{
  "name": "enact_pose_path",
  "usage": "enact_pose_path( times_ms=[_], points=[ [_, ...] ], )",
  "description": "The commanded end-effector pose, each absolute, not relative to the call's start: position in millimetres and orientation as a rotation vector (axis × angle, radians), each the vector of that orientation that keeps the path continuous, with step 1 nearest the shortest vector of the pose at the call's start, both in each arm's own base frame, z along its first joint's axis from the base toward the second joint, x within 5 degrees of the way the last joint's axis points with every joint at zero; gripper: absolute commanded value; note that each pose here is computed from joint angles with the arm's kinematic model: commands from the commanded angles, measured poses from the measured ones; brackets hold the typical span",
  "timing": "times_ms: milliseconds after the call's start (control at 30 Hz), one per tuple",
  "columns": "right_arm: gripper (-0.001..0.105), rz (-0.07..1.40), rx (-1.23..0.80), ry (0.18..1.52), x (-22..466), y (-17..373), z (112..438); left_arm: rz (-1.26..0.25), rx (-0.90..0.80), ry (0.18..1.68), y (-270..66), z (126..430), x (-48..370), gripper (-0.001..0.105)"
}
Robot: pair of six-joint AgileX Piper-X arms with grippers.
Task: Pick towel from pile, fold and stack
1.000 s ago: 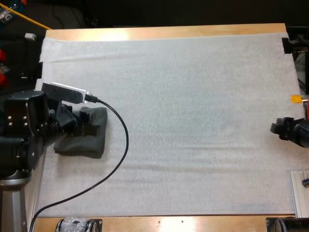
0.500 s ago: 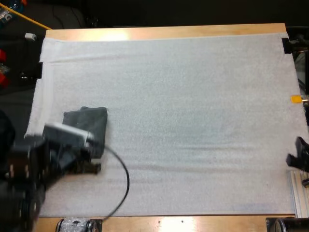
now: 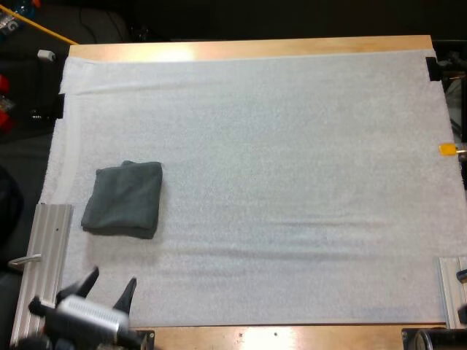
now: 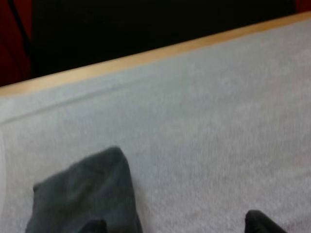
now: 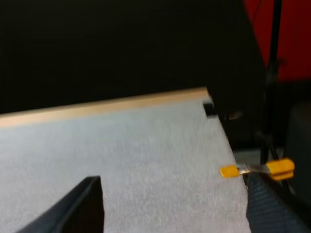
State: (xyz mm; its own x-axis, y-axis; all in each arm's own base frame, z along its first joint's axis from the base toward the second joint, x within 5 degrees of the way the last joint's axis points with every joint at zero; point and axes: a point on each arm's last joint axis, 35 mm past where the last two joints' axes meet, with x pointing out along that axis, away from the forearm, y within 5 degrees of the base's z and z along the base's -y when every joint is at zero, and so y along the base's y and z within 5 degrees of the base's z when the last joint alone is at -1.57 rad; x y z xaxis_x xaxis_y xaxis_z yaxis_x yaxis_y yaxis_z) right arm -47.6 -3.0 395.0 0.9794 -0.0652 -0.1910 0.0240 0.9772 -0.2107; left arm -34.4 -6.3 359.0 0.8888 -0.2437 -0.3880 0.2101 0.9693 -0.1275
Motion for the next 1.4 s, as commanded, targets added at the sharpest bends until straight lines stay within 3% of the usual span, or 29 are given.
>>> enact_pose_path(
  times_ms=[0, 133, 433, 900, 1233, 1367],
  points=[
    [0.060, -0.056, -0.221, 0.180, -53.2, -2.9, 394.3, -0.241, -0.078, 0.399, -5.9, 358.4, -38.3, 0.056],
    [0.060, -0.052, -0.219, 0.181, -57.5, -2.8, 390.0, -0.241, -0.078, 0.398, -5.7, 355.8, -43.4, 0.056],
    [0.060, -0.014, -0.199, 0.243, -48.8, -1.6, 377.9, -0.235, -0.074, 0.590, -5.5, 334.5, -48.9, 0.056],
    [0.060, 0.049, -0.176, 0.140, -6.0, 1.2, 362.1, -0.258, -0.065, 0.419, -7.9, 327.0, -6.9, 0.056],
    [0.060, 0.064, -0.172, 0.289, 21.8, 1.3, 317.7, -0.263, -0.070, 0.443, -9.2, 292.0, 24.6, 0.056],
    [0.060, 0.069, -0.171, 0.347, 27.0, 1.3, 303.7, -0.266, -0.072, 0.433, -9.4, 291.9, 26.0, 0.056]
  ],
)
